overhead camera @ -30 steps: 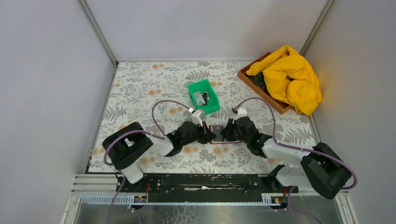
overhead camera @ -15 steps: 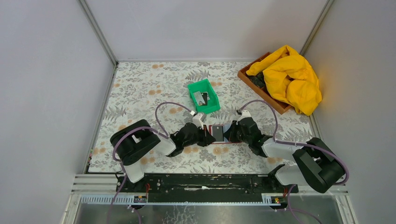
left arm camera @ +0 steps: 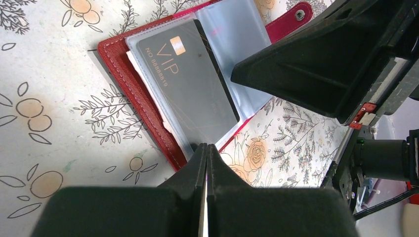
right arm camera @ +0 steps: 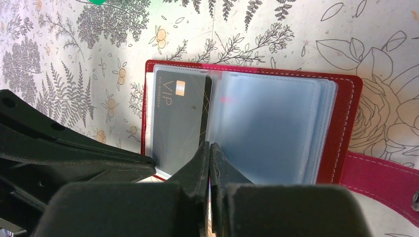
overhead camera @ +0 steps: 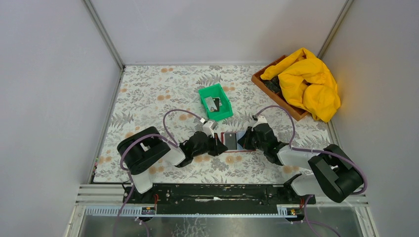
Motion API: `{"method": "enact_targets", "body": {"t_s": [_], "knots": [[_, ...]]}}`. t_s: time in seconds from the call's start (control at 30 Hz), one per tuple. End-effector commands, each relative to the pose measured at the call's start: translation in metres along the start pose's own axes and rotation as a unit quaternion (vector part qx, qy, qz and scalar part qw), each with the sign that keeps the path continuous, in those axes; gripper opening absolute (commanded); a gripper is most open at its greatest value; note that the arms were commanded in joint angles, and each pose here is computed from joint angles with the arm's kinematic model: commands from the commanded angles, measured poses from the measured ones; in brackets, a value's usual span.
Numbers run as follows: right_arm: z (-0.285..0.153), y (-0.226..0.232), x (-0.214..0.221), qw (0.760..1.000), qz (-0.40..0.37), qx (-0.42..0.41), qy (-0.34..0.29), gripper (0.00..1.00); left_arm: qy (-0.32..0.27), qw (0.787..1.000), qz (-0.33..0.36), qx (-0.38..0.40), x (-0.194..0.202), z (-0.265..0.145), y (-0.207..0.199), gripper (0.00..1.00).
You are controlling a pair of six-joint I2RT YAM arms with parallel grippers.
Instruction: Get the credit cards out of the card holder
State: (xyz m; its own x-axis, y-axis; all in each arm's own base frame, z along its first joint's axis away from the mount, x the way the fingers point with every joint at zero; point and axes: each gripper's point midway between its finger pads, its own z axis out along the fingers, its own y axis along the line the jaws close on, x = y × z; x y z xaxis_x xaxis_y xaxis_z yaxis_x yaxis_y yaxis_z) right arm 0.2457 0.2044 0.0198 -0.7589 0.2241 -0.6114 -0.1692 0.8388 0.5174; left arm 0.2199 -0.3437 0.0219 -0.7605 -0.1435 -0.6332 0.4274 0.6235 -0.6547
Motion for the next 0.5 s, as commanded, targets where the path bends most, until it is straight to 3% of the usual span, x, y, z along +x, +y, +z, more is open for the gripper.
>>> {"method": "enact_targets", "body": {"t_s": [0.0, 0.47], "knots": [[0.002, 0.007, -0.007, 1.000, 0.004, -0.022, -0.011, 0.00, -0.007, 1.000, 0.009, -0.005, -0.001, -0.003, 0.003, 0.00], [0.007, 0.007, 0.000, 1.000, 0.003, -0.026, 0.004, 0.00, -0.017, 1.000, 0.012, -0.003, -0.010, -0.010, -0.003, 0.00]]}}
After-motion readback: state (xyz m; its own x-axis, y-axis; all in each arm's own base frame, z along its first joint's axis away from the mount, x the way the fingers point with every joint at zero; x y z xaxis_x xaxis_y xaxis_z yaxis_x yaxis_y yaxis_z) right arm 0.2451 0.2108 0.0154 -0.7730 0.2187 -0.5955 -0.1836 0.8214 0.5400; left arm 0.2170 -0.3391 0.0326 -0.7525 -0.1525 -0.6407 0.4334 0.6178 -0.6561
